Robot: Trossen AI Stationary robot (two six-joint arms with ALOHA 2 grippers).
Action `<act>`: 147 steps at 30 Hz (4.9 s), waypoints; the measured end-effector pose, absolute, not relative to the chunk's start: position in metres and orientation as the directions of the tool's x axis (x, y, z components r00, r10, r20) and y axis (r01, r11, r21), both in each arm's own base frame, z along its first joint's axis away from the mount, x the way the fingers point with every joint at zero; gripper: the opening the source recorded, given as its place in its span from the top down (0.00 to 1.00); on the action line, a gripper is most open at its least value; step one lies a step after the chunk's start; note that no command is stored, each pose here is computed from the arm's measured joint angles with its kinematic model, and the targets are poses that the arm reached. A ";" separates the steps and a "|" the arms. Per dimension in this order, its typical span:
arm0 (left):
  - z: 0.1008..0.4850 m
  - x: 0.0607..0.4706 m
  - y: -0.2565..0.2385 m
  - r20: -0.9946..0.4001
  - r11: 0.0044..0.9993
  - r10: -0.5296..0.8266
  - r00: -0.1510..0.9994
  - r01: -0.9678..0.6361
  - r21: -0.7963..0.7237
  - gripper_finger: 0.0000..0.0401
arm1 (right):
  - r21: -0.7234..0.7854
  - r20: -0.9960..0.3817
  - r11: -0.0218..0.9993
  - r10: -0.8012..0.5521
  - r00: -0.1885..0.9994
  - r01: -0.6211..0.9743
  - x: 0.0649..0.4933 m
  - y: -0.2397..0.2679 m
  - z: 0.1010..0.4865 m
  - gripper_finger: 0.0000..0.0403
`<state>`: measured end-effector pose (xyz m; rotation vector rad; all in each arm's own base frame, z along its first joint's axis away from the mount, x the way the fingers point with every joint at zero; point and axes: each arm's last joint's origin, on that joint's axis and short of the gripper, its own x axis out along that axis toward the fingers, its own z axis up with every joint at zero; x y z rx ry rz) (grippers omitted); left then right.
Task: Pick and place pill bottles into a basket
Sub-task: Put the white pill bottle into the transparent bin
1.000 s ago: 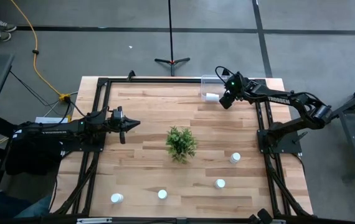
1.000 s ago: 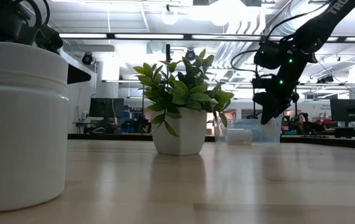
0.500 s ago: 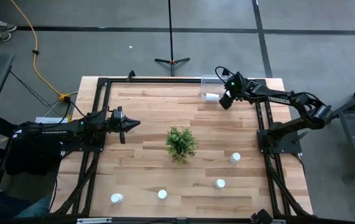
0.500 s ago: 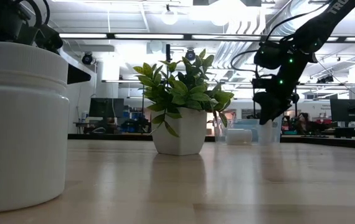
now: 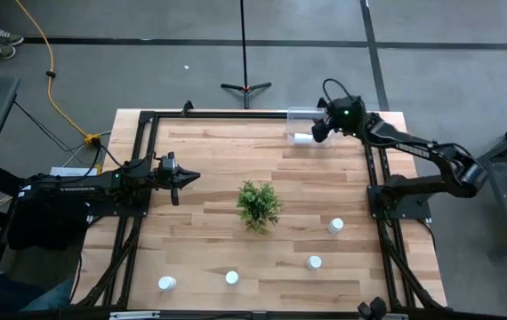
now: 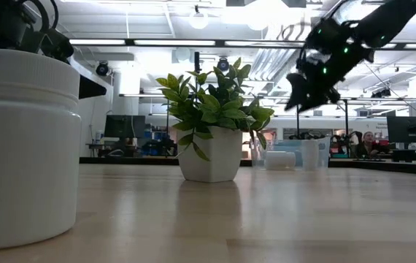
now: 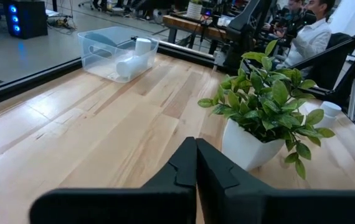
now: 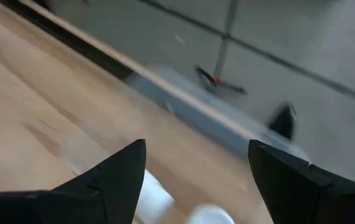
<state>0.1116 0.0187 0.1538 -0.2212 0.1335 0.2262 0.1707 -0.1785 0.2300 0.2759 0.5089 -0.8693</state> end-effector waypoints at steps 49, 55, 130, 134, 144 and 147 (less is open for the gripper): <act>0.149 0.111 0.018 -0.200 0.956 0.203 0.959 -0.238 -0.172 0.95 | 0.512 -0.517 0.859 0.315 0.796 -0.007 0.198 -0.036 0.251 0.34; 0.149 0.111 0.018 -0.201 0.955 0.203 0.958 -0.239 -0.174 0.87 | 0.557 -0.575 0.830 0.362 0.734 0.027 0.194 -0.026 0.245 0.34; 0.148 0.111 0.019 -0.214 0.950 0.207 0.955 -0.248 -0.188 0.95 | 0.113 -0.923 0.985 0.054 0.382 0.133 0.153 0.064 0.286 0.34; 0.147 0.110 0.019 -0.223 0.950 0.207 0.953 -0.250 -0.188 0.91 | 0.107 -0.937 0.987 0.061 0.343 0.119 0.159 0.068 0.274 0.34; 0.146 0.110 0.019 -0.231 0.947 0.211 0.950 -0.257 -0.192 0.95 | 0.172 -0.934 0.979 0.125 0.336 0.113 0.164 0.080 0.252 0.34; 0.146 0.110 0.019 -0.231 0.947 0.211 0.950 -0.257 -0.192 0.92 | 0.149 -0.926 0.984 0.105 0.362 0.096 0.163 0.084 0.247 0.34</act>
